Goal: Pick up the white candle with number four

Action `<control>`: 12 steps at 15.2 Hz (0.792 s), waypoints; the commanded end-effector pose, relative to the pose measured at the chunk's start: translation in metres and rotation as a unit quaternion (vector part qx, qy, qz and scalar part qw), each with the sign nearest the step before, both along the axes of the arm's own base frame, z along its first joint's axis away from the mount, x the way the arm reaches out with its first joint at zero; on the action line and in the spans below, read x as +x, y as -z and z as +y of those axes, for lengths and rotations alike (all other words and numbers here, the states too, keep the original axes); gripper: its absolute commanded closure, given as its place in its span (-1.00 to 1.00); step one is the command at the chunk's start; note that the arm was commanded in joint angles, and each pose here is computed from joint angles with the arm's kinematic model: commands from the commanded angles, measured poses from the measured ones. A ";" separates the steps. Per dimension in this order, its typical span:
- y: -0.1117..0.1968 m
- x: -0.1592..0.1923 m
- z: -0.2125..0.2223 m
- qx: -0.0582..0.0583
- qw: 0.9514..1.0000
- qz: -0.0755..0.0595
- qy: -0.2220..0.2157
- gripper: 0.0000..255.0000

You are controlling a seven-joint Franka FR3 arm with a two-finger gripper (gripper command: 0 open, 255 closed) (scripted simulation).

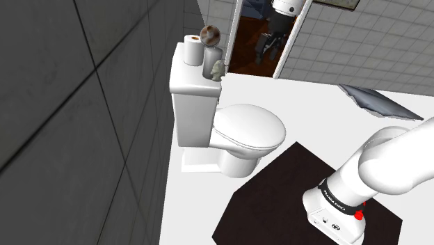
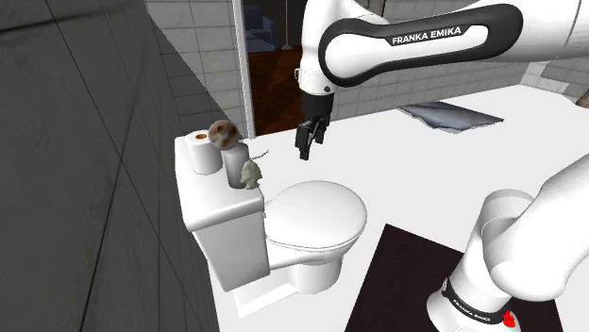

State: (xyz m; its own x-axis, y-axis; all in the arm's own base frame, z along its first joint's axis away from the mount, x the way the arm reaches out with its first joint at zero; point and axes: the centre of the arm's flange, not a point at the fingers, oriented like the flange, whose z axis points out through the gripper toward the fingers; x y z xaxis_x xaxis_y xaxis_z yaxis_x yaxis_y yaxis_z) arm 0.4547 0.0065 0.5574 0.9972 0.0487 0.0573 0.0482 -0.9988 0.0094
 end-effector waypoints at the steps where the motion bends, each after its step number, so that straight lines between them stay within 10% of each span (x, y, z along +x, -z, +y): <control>1: 0.006 0.024 0.007 -0.005 1.000 -0.007 -0.013 -1.00; 12: 0.020 0.154 0.044 -0.031 0.996 -0.041 -0.080 -1.00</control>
